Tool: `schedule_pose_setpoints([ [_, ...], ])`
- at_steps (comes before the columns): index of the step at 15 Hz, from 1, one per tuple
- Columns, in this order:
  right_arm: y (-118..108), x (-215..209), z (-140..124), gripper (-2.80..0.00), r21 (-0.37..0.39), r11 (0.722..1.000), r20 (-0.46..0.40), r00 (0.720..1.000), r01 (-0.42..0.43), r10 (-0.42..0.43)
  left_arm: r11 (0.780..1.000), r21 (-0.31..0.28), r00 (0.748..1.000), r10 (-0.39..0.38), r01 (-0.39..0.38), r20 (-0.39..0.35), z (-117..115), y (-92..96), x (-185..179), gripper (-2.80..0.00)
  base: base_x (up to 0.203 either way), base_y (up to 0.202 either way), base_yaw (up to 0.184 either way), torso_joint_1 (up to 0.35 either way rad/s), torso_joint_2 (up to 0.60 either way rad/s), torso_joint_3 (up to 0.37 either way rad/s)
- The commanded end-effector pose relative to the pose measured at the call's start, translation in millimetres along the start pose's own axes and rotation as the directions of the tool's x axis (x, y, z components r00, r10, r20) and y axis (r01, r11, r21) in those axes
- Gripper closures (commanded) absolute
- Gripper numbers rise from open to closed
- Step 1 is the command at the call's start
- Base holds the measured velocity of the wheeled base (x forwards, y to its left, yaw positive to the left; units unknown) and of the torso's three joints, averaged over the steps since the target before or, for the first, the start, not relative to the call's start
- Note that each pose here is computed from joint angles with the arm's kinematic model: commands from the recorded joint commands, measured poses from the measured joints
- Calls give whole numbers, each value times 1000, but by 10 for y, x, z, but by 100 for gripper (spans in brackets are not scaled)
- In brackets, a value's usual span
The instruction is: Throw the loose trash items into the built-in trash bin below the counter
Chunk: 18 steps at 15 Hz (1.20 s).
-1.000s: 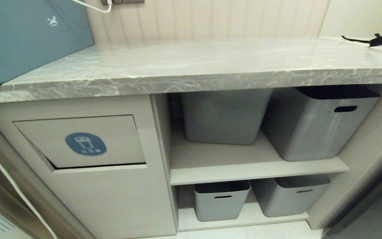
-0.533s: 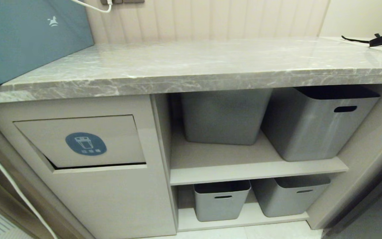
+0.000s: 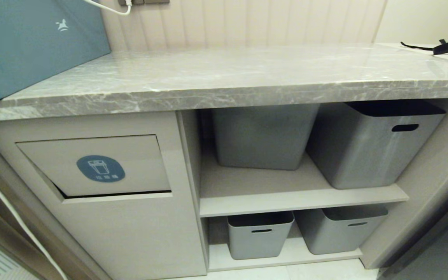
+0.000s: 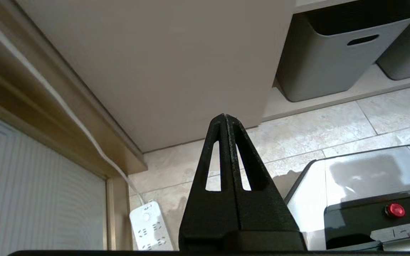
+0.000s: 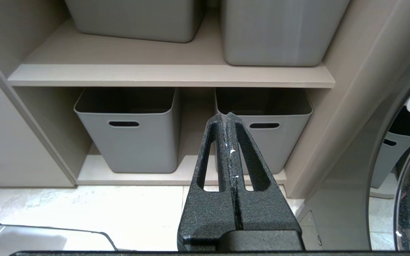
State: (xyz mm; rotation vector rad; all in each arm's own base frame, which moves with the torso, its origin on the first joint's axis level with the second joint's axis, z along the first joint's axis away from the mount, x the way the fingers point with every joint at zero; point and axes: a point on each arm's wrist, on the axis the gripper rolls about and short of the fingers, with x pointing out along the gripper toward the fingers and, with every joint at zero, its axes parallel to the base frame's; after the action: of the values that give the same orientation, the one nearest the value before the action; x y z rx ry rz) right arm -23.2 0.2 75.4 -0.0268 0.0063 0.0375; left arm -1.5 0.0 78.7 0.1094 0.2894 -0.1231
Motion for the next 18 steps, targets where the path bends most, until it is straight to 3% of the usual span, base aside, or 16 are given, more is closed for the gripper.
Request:
schedule_pose_setpoints([
  [1,0,0,1,0,-1,1000,-1,1000,-1,1,1000,-7,1000,13,-13,6,0,-1,5,0,0,0,0,0,0,0],
  [5,0,2,4,0,-1,1000,5,1000,-1,1,998,-21,998,66,-65,10,0,-2,-4,0,0,0,0,0,0,0],
  [7,0,3,5,0,-1,1000,8,1000,-1,1,990,-43,989,137,-135,51,-10,-9,-37,0,0,0,0,0,0,0],
  [8,0,2,7,0,-1,1000,9,1000,-1,1,991,-34,989,130,-128,71,-17,-12,-52,0,0,0,0,0,0,0],
  [10,0,2,6,0,-1,1000,9,1000,-1,1,994,-24,982,111,-109,150,-39,-23,-107,0,0,0,0,0,0,0],
  [12,-1,2,7,0,-2,1000,9,1000,1,-1,994,-24,957,110,-107,268,-86,-38,-188,0,0,0,0,0,0,0],
  [13,0,2,8,0,-1,1000,9,1000,-1,1,993,-35,951,117,-112,286,-95,-38,-200,0,0,0,0,0,0,0],
  [18,0,3,5,0,-9,1000,8,1000,-2,2,992,-58,952,127,-116,277,-89,-32,-194,0,0,0,0,0,0,0],
])
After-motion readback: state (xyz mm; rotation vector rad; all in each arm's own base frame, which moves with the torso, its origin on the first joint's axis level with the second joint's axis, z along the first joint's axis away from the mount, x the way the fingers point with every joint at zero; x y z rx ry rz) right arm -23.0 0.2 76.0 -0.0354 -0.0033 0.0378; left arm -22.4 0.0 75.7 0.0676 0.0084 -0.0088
